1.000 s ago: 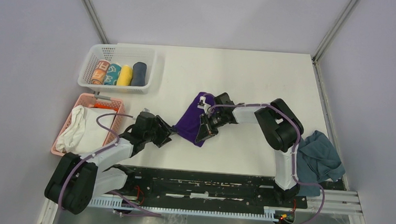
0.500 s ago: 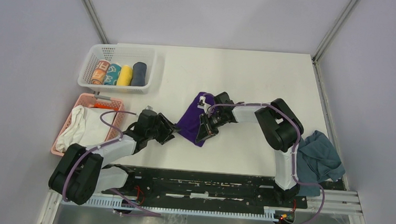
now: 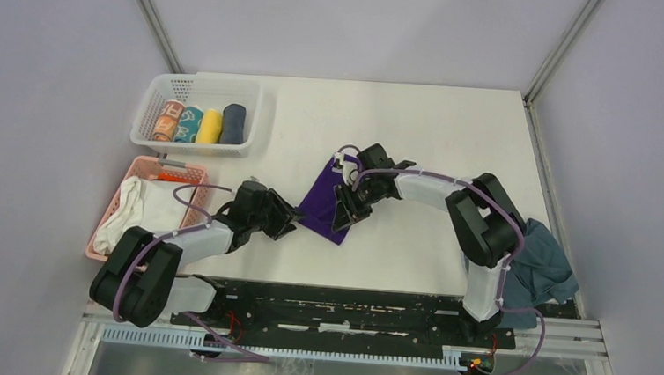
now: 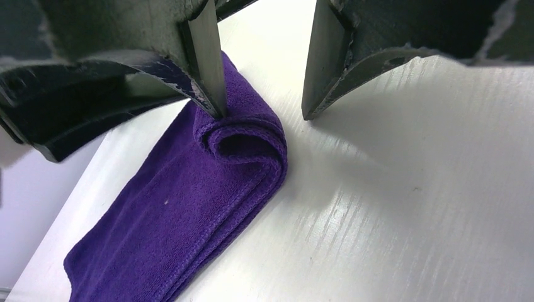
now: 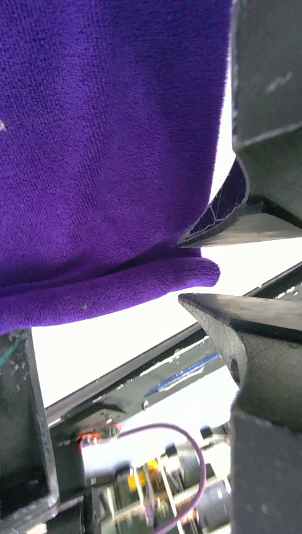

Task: Roll the towels
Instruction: Roll the towel at the center of the board.

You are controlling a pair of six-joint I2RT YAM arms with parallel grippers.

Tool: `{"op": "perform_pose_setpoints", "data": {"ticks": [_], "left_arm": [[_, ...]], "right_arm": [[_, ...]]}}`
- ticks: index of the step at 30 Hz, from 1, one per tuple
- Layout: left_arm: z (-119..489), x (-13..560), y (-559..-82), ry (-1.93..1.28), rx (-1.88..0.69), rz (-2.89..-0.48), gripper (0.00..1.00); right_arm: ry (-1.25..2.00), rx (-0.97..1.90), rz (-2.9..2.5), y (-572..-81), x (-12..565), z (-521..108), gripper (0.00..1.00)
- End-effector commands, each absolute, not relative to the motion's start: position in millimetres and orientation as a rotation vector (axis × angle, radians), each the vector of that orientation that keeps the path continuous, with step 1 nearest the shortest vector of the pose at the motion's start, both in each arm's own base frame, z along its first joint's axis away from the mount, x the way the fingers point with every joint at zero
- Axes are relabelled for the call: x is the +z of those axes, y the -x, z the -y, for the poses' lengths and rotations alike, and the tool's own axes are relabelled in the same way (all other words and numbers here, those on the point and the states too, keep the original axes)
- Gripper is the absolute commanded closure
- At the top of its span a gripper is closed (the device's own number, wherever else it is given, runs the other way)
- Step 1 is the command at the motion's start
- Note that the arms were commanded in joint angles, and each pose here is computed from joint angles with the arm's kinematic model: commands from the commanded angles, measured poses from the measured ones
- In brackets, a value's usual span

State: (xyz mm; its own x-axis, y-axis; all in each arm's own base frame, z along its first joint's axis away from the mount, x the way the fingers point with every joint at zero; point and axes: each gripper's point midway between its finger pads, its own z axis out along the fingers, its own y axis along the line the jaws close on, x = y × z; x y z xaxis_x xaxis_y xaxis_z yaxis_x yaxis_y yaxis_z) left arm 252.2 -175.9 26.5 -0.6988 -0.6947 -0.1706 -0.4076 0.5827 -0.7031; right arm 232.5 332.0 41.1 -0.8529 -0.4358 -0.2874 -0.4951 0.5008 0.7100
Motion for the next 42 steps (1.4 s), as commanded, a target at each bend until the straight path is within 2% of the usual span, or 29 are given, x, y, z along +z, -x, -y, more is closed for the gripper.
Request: {"op": "perform_pose_setpoints", "data": {"ticks": [1, 5, 8, 17, 42], "left_arm": [[171, 19, -253, 0.943, -0.844, -2.400, 0.45], [166, 14, -251, 0.967, -0.796, -2.415, 0.47], [165, 10, -249, 0.979, -0.777, -2.427, 0.47], [160, 2, -246, 1.003, -0.729, -2.446, 0.50], [162, 0, -247, 0.999, -0.725, -2.464, 0.49]], "right_arm": [[0.972, 0.984, -2.517, -247, 74, -328, 0.57], [1.109, 0.691, -2.401, -244, 87, -326, 0.54], [1.206, 0.599, -2.319, -231, 93, -337, 0.54], [1.350, 0.488, -2.228, -217, 81, -362, 0.53], [1.469, 0.246, -2.290, -228, 28, -346, 0.52]]}}
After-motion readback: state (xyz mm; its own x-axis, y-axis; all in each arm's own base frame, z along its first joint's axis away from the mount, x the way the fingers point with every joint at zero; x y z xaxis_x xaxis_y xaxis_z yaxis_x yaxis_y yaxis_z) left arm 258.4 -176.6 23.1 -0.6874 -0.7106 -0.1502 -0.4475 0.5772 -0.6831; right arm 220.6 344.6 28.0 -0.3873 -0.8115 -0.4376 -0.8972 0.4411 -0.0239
